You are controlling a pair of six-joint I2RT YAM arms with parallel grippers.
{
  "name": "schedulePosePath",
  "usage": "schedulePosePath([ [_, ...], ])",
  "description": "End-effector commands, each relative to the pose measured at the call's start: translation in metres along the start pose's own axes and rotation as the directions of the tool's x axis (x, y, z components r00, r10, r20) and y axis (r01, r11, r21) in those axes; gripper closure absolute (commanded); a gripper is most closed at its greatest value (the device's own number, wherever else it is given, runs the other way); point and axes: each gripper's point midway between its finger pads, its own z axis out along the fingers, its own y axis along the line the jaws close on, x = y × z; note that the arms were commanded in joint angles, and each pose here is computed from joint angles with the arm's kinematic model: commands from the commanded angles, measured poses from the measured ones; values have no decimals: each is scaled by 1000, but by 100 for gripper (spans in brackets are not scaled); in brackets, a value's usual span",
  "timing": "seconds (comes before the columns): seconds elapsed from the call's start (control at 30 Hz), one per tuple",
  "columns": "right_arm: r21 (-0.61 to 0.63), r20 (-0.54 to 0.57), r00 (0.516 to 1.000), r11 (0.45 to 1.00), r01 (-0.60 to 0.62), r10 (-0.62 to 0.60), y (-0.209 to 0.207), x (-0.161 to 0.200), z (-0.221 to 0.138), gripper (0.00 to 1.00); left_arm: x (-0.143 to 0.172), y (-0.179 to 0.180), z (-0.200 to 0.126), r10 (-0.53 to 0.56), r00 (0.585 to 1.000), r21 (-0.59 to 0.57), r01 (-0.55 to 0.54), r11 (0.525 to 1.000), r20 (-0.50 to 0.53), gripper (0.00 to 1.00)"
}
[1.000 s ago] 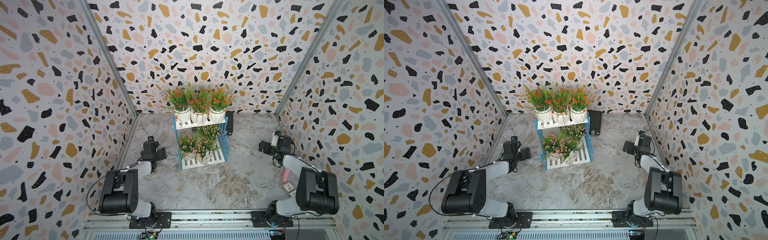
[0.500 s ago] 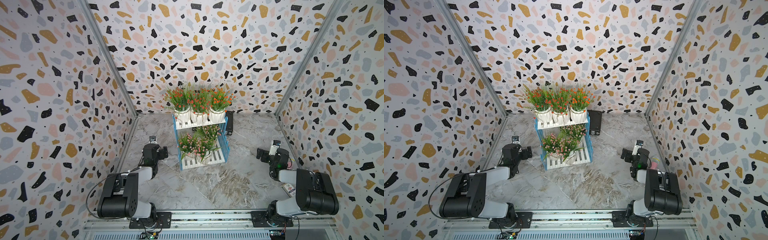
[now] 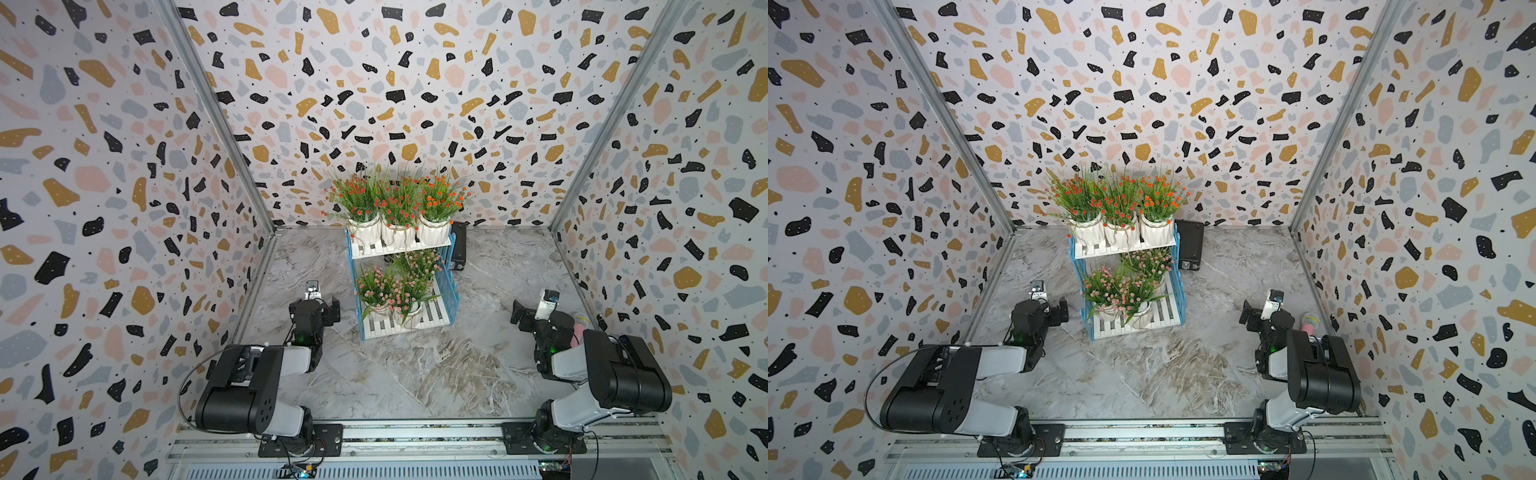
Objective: Place the baby's breath potted plants on the rack by color
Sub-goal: Reset both arms
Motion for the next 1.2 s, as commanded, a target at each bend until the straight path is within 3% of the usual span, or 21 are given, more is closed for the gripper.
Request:
schedulePosePath([
  [0.0, 28, -55, 995, 996, 82, -81, 9, -9, 15, 0, -18, 4, 1, -5, 998, -17, 6, 1000, 69, 1],
  [1.17, 17, -71, 990, 993, 119, -118, 17, -8, 18, 0, -18, 4, 1, -4, 998, -20, 5, 1000, 69, 1],
])
